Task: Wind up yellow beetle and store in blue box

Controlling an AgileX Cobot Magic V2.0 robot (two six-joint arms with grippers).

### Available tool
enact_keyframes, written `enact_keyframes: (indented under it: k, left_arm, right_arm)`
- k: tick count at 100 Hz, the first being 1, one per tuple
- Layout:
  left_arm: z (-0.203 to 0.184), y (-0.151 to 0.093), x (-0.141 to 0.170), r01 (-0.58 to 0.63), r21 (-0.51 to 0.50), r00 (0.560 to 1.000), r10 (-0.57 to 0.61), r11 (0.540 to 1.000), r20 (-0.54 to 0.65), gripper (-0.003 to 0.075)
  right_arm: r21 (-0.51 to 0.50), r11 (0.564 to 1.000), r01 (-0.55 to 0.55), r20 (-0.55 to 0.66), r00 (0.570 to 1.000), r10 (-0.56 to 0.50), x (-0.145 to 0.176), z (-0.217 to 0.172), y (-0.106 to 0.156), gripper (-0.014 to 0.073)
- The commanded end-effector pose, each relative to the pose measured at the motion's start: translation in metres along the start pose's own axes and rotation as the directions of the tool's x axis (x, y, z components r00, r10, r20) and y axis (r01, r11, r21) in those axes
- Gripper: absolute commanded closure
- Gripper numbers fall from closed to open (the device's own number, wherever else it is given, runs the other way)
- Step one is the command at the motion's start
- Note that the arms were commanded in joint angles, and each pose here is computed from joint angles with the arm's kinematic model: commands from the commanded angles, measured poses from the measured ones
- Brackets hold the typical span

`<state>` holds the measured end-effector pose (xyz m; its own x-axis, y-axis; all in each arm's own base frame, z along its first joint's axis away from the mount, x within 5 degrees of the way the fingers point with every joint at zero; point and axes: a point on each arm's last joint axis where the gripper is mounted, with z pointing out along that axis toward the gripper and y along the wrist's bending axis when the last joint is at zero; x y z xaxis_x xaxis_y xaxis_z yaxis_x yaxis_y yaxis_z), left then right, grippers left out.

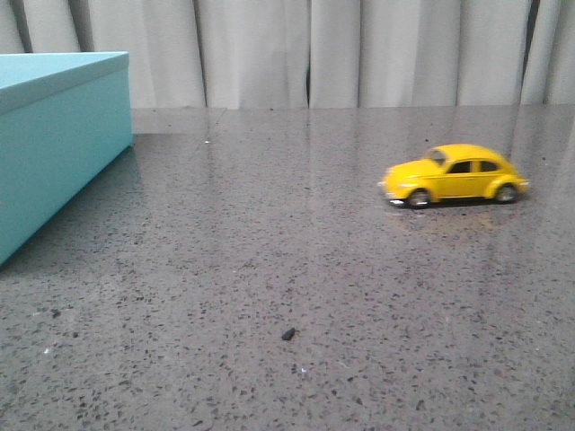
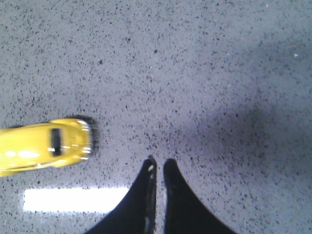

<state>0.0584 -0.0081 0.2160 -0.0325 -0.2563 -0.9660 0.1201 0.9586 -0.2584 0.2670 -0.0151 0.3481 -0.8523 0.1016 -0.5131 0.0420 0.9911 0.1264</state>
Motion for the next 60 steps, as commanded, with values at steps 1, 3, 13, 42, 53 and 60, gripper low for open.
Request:
enact_keyframes:
  k: [1,3,13,42,53,60]
  left_arm:
    - [-0.001,-0.002,-0.017,0.008,0.001,0.994,-0.008,1.000,0.108,0.0740]
    - [-0.001,-0.002,-0.019,0.008,0.002,0.993,-0.008,1.000,0.116,0.0740]
    - [-0.003,-0.005,-0.028,0.007,0.011,0.990,-0.008,1.000,0.140,0.0740]
    - [-0.021,-0.025,-0.084,-0.013,0.070,0.981,-0.001,0.997,0.194,0.0740]
    - [-0.024,-0.030,-0.100,-0.025,0.077,0.979,0.008,0.997,0.204,0.0740]
    - [-0.022,-0.032,-0.108,-0.025,0.077,0.982,0.010,0.997,0.189,0.0740]
  right_arm:
    - [-0.010,1.000,0.022,0.085,0.996,-0.021,-0.004,-0.020,0.005,0.0644]
    - [-0.010,1.000,0.025,0.091,0.996,-0.024,-0.004,-0.021,0.005,0.0644]
    - [-0.025,0.998,0.052,0.107,0.993,-0.049,-0.003,-0.025,0.012,0.0644]
    - [-0.054,0.991,0.120,0.232,0.967,-0.104,-0.001,-0.049,0.026,0.0644]
    - [-0.052,0.989,0.140,0.291,0.949,-0.119,0.001,-0.061,0.028,0.0644]
    - [-0.044,0.988,0.147,0.337,0.933,-0.124,0.004,-0.068,0.028,0.0644]
